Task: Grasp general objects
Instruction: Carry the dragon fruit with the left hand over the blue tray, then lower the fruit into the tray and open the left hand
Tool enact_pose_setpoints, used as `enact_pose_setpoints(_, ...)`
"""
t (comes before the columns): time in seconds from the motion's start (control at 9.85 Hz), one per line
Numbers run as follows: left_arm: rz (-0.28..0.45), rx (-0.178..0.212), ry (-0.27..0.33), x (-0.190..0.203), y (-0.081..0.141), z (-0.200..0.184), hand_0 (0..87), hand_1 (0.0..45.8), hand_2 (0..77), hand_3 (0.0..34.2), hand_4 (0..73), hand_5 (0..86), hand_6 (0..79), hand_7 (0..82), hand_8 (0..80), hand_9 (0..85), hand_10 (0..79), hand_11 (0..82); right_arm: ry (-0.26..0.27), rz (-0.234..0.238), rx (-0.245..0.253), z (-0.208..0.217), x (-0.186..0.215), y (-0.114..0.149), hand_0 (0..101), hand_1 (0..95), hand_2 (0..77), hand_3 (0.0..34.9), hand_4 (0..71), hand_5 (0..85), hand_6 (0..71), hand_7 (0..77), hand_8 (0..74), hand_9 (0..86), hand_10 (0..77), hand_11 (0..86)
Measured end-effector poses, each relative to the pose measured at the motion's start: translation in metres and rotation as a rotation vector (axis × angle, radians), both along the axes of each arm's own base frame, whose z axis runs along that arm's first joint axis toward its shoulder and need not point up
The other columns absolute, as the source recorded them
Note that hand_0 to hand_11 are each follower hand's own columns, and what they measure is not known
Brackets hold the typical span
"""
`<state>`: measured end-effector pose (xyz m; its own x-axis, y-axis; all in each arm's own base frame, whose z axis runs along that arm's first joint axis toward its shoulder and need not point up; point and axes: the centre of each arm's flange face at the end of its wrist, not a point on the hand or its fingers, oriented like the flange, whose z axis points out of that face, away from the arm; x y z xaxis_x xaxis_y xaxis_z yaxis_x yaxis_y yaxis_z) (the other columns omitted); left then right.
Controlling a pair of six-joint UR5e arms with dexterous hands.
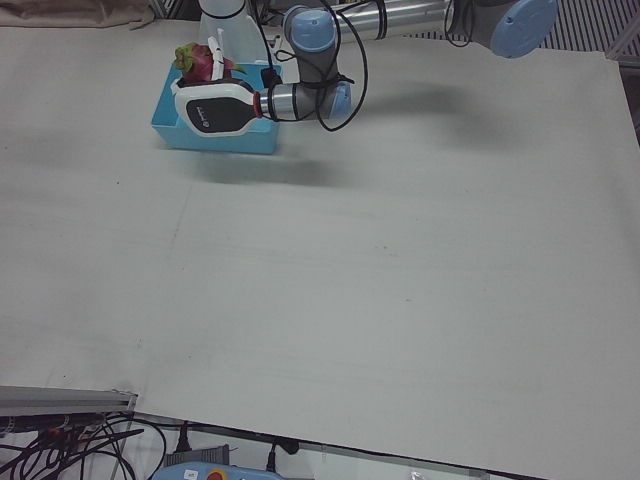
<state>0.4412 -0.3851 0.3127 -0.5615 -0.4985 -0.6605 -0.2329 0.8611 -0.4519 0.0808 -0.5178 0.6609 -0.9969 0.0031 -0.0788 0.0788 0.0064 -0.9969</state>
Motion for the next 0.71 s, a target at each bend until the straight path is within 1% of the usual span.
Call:
enact_pose_setpoints(0.1,0.001,0.003,0.004,-0.004,0.003,0.006,49.4,0.0,9.3,0.0,49.6,33.3,69.3,76.9,69.3,64.9,52.9,60.5,0.000,0.000,0.000,0.000,0.000,0.000,0,6.0,1.6,0.0,0.0,0.0,0.0,0.0,0.0,1.1,0.0,1.1)
enact_pose_setpoints(0.2,0.002,0.005,0.004,-0.007,0.006,0.015,48.9,0.0,1.6,0.0,49.6,33.3,50.2,75.8,63.3,65.4,52.9,49.1,0.000,0.000,0.000,0.000,0.000,0.000,0,6.0,1.6,0.0,0.0,0.0,0.0,0.0,0.0,1.1,0.0,1.1)
enact_pose_setpoints(0.3,0.003,0.006,0.002,-0.010,0.008,0.023,48.4,0.0,1.6,0.0,49.1,33.8,37.6,3.8,48.0,37.6,52.9,21.3,0.000,0.000,0.000,0.000,0.000,0.000,0,6.0,1.6,0.0,0.0,0.0,0.0,0.0,0.0,1.1,0.0,0.5)
enact_pose_setpoints(0.41,0.002,0.005,-0.001,-0.012,0.009,0.030,48.4,0.0,1.6,0.0,49.1,33.8,37.6,3.8,48.0,37.6,52.9,21.3,0.000,0.000,0.000,0.000,0.000,0.000,0,6.0,1.6,0.0,0.0,0.0,0.0,0.0,0.0,1.1,0.0,0.5)
enact_pose_setpoints(0.51,0.002,0.004,-0.005,-0.014,0.010,0.035,48.4,0.0,1.1,0.0,37.1,37.6,2.2,0.0,27.3,13.1,52.9,1.1,0.000,0.000,0.000,0.000,0.000,0.000,0,6.0,1.6,0.0,0.0,0.0,0.0,0.0,0.0,1.1,0.0,0.5)
enact_pose_setpoints(0.61,0.001,0.004,-0.006,-0.015,0.011,0.038,48.4,0.0,1.6,0.0,30.5,36.5,0.0,0.0,14.2,3.3,52.9,1.1,0.000,0.000,0.000,0.000,0.000,0.000,0,6.0,1.6,0.0,0.0,0.0,0.0,0.0,0.0,1.1,0.0,0.5)
enact_pose_setpoints(0.71,0.001,0.004,-0.006,-0.016,0.011,0.039,48.4,0.0,1.6,0.0,30.5,36.5,0.0,0.0,14.2,3.3,52.9,1.1,0.000,0.000,-0.001,0.000,0.000,0.000,0,6.0,1.6,0.0,0.0,0.0,0.0,0.0,0.0,1.1,0.0,1.1)
